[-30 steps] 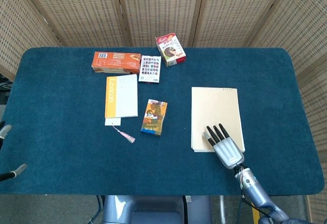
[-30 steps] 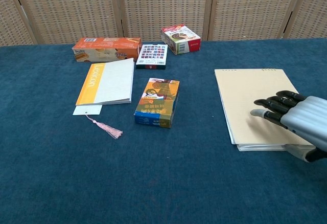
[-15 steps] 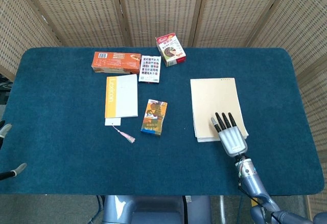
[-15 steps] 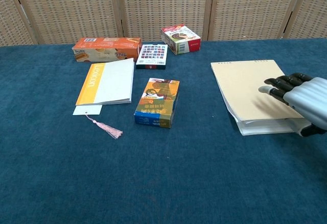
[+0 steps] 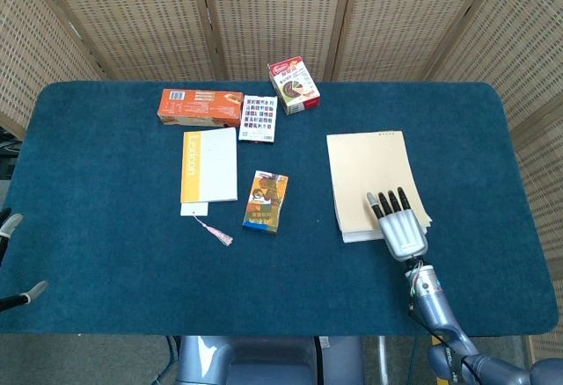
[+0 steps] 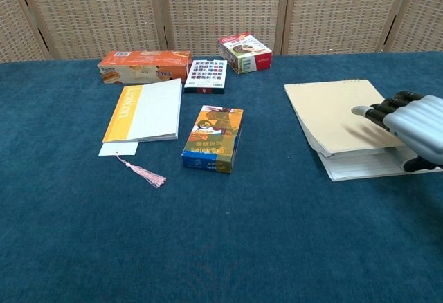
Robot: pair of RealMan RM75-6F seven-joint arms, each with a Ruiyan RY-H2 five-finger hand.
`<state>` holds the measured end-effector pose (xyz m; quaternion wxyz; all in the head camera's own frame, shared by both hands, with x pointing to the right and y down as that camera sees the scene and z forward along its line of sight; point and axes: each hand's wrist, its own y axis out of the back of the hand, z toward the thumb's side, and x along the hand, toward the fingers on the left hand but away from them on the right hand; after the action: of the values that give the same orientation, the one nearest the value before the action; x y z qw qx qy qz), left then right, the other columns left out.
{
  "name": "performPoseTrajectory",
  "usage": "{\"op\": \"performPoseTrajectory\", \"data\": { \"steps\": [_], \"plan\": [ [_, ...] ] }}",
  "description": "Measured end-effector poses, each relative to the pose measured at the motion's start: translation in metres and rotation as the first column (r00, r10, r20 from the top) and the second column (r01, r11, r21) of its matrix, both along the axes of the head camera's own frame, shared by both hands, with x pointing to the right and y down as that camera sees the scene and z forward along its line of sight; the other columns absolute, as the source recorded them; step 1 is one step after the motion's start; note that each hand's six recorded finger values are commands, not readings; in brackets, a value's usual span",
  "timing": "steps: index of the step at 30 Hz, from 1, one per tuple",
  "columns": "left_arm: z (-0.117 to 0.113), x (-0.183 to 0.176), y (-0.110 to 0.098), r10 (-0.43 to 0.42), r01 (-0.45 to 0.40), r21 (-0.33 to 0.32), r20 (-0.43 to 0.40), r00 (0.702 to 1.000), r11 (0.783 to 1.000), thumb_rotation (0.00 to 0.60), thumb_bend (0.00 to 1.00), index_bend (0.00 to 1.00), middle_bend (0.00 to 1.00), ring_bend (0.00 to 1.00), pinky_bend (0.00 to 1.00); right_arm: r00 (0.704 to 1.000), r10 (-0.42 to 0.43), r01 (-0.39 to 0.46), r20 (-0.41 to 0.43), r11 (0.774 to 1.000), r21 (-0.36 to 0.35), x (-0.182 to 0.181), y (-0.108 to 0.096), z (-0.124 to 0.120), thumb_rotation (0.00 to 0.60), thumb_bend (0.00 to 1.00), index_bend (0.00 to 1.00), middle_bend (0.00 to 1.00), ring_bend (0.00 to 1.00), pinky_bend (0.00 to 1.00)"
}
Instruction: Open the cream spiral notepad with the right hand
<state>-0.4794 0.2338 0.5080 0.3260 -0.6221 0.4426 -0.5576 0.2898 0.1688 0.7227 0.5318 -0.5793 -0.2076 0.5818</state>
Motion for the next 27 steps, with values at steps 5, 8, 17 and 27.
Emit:
{"op": "performPoseTrajectory", "data": {
  "steps": [5,8,17,27],
  "plan": [
    [0.001,0.0,-0.001,-0.001,0.001,-0.002,0.001,1.0,1.0,0.6,0.0,0.0,0.0,0.0,0.0,1.0,-0.007,0.007,-0.004,1.0,0.005,-0.009,-0.006,0.001,0.6,0.6,0.05,0.19,0.16,0.1],
    [0.001,0.0,-0.001,-0.002,0.002,-0.004,0.001,1.0,1.0,0.6,0.0,0.0,0.0,0.0,0.0,1.0,-0.012,0.012,-0.012,1.0,0.0,-0.014,-0.008,0.002,0.6,0.6,0.06,0.2,0.16,0.1],
    [0.0,-0.003,-0.002,-0.011,0.011,-0.004,-0.004,1.0,1.0,0.6,0.0,0.0,0.0,0.0,0.0,0.999,-0.03,0.03,-0.038,1.0,0.002,-0.03,-0.015,0.01,0.6,0.59,0.08,0.2,0.16,0.1],
    [0.0,-0.004,-0.004,-0.018,0.018,-0.008,-0.007,1.0,1.0,0.6,0.0,0.0,0.0,0.0,0.0,0.998,-0.035,0.036,-0.057,0.999,0.024,-0.038,-0.026,0.012,0.6,0.62,0.43,0.47,0.4,0.33]
  ]
}}
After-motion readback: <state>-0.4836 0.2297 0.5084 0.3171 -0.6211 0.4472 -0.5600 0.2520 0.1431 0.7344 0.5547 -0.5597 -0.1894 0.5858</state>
